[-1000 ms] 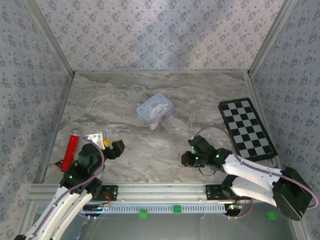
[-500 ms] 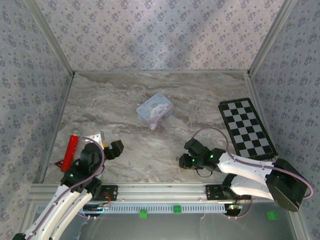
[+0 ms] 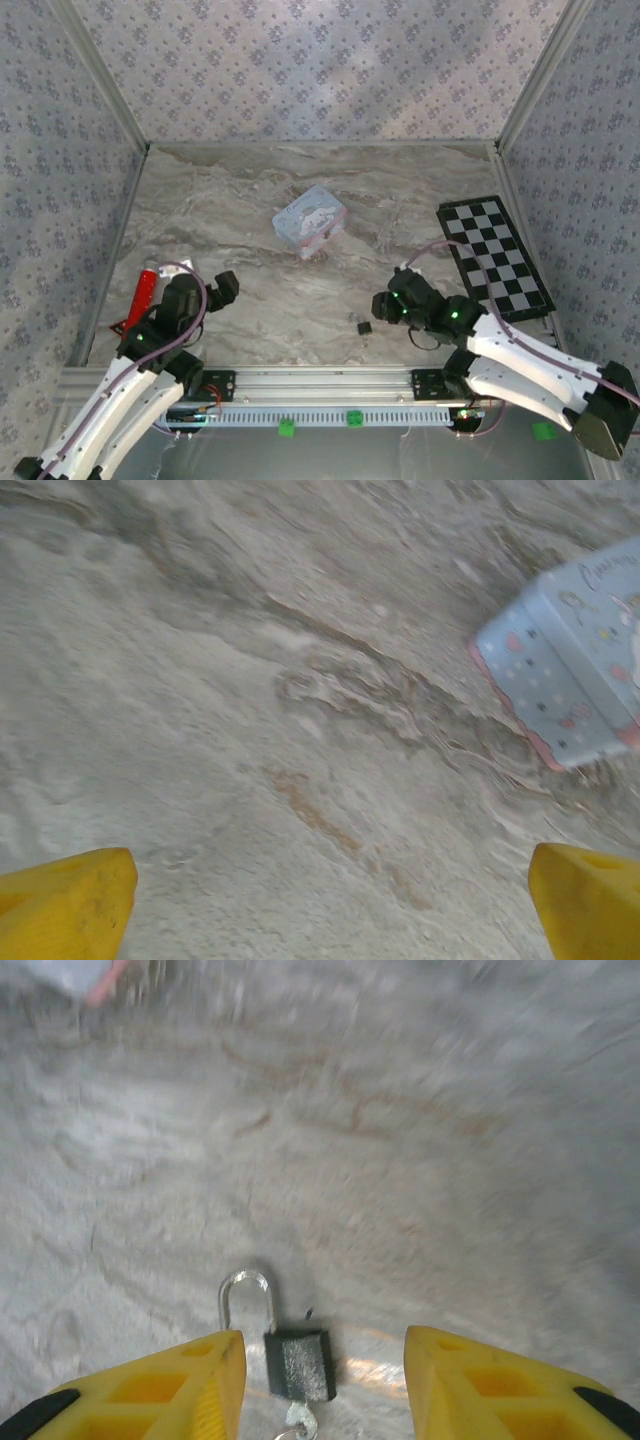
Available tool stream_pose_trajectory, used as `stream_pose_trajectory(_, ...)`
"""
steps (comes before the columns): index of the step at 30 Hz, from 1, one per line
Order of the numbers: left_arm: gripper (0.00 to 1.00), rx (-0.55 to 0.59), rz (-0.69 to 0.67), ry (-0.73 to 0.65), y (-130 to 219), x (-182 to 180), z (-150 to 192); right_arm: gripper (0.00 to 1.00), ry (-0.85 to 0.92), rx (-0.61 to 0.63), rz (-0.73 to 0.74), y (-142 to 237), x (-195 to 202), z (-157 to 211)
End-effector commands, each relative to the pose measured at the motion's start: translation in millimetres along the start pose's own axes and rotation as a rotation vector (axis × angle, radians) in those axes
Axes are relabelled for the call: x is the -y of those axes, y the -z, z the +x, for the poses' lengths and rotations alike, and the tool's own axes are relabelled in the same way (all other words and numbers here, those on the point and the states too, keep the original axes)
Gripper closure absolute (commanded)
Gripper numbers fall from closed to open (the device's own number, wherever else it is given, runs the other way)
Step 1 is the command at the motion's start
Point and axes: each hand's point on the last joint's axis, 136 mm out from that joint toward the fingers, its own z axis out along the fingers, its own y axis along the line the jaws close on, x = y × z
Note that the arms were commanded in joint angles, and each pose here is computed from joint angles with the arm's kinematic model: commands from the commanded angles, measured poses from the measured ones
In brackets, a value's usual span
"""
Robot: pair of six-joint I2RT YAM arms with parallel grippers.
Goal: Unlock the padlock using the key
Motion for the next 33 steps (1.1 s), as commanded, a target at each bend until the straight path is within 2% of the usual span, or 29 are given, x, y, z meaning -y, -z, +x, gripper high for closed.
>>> stream_pose_trajectory(1, 0.0, 0.086, -0.191, 0.027, 12.1, -30.6, -22.2, 0.52, -0.061, 0.192, 0.123, 21.4, 25.3, -36.2)
stream_pose_trajectory(5, 0.0, 0.18, -0.237, 0.005, 13.7, -32.4, -43.5, 0.51, -0.14, 0.399, 0.041, 39.2, 13.1, -79.1)
stream_pose_trajectory(8, 0.0, 0.331, -0.317, 0.049, 16.9, -39.8, -70.0, 0.49, -0.142, 0.513, 0.049, 55.7, 13.2, -106.3)
stream_pose_trajectory(11, 0.0, 0.476, -0.371, 0.083, 26.9, -45.0, -94.0, 0.45, -0.068, 0.569, 0.06, 60.8, 9.5, -124.1)
stream_pose_trajectory(14, 0.0, 0.632, -0.406, 0.008, 29.0, -43.8, -113.3, 0.4, -0.015, 0.589, 0.132, 61.4, 17.5, -135.4)
stream_pose_trajectory(16, 0.0, 0.671, -0.374, -0.079, 19.1, -35.5, -118.2, 0.34, 0.061, 0.602, 0.235, 59.7, 30.7, -140.1)
stream_pose_trajectory(17, 0.0, 0.662, -0.366, -0.11, 12.8, -34.7, -118.5, 0.3, 0.093, 0.609, 0.275, 58.1, 36.2, -142.0)
stream_pose_trajectory(21, 0.0, 0.519, -0.387, -0.278, -21.9, -34.3, -108.9, 0.23, 0.238, 0.65, 0.372, 49.4, 49.4, -150.9)
stream_pose_trajectory(24, 0.0, 0.505, -0.342, -0.395, -44.4, -25.3, -98.7, 0.19, 0.278, 0.677, 0.452, 48.5, 64.0, -159.4)
stream_pose_trajectory(27, 0.0, 0.488, -0.278, -0.441, -64.6, -21.7, -89.7, 0.17, 0.281, 0.675, 0.531, 44.7, 82.6, -166.2)
stream_pose_trajectory(33, 0.0, 0.426, -0.274, -0.48, -90.2, -32.2, -81.2, 0.16, 0.312, 0.673, 0.617, 35.9, 103.2, -178.3)
